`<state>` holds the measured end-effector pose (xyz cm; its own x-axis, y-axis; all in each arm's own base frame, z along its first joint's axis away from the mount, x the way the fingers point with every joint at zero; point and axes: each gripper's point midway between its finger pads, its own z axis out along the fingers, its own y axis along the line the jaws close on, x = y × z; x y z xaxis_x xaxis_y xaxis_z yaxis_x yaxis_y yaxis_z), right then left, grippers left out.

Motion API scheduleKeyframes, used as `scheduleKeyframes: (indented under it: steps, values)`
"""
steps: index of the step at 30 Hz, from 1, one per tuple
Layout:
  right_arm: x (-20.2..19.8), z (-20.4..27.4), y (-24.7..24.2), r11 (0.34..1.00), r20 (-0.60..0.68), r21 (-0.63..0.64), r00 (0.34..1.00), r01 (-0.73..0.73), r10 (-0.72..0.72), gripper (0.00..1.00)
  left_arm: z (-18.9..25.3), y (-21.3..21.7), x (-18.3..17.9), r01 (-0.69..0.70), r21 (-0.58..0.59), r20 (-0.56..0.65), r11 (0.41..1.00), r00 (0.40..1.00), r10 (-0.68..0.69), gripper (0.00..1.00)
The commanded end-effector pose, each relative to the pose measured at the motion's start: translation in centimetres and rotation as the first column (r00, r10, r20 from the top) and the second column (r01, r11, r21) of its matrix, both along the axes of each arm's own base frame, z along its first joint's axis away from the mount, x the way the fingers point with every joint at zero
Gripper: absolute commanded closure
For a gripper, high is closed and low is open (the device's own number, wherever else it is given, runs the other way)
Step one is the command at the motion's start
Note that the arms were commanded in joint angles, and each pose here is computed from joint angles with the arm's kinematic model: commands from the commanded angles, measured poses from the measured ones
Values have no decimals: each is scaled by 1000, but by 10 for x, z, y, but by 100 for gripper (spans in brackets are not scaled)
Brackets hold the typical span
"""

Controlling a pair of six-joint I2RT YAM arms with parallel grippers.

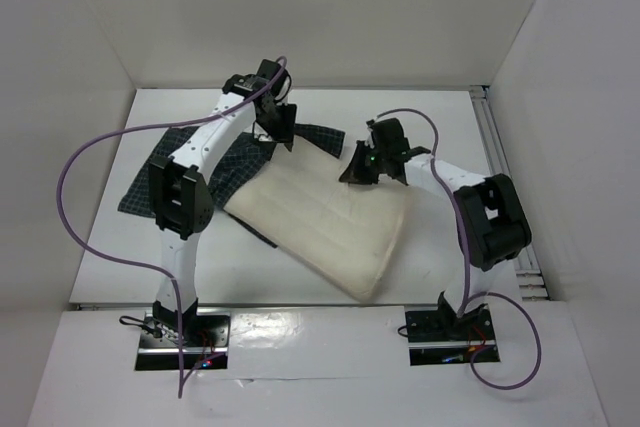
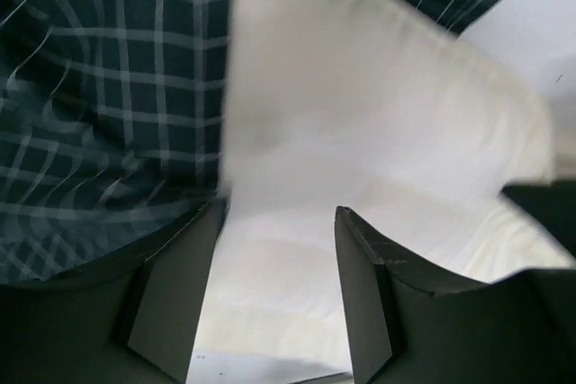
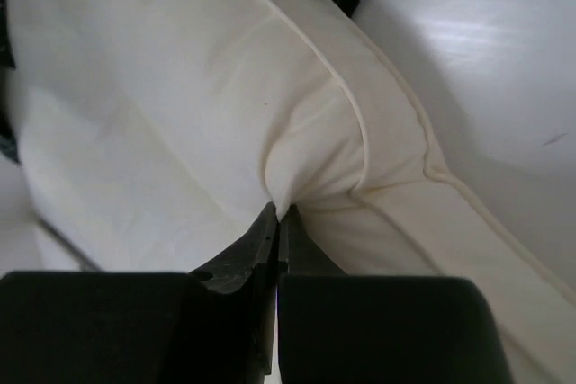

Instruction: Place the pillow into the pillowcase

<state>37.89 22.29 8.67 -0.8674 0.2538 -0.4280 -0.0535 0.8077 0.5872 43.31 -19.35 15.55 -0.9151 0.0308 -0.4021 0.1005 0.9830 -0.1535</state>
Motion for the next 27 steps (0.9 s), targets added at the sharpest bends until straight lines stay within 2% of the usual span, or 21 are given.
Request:
scheduleKeyframes:
  steps: [1,2,3,4,6,8,9,10,12,13,15,17,19,27]
  values:
    - [-36,38,53,972,-19,212,994,-99,106,99,20,7,1,-23,11,41,1000,999,23,32]
    - [-33,46,54,970,1,218,994,-104,106,92,22,9,1,-38,15,43,999,998,37,32]
    - [-31,45,51,976,0,197,996,-92,94,64,22,8,1,-47,11,41,999,998,47,32]
    - [-24,60,50,979,38,183,996,-89,83,52,27,11,1,-56,20,59,998,997,55,32]
    - [-20,63,37,993,62,84,995,-83,77,32,36,15,-1,-96,16,71,995,993,95,32]
    - [3,70,25,999,127,-17,991,-31,33,16,41,16,-8,-121,2,69,993,990,120,34]
    - [5,64,19,995,128,-84,990,-53,64,16,53,9,-12,-123,-58,82,991,988,128,34]
    - [15,62,12,991,138,-127,989,-40,58,15,46,9,-19,-135,-67,53,989,989,139,36]
    - [33,51,13,975,140,-204,983,-90,120,15,50,-3,-31,-146,-158,17,977,988,150,37]
    - [48,64,19,972,175,-213,975,-101,140,15,36,-6,-36,-162,-171,-19,972,987,161,37]
    - [65,37,18,954,145,-266,972,-141,184,15,25,-7,-42,-253,-190,-75,949,967,243,37]
    - [83,43,25,950,183,-275,961,-150,205,15,3,-1,-50,-344,-137,-119,929,937,330,35]
    - [99,30,31,938,204,-296,947,-180,246,14,-5,6,-50,-413,-106,-122,905,908,400,31]
    - [128,10,58,915,263,-283,894,-288,363,0,-33,7,-24,-464,-38,-119,885,881,457,19]
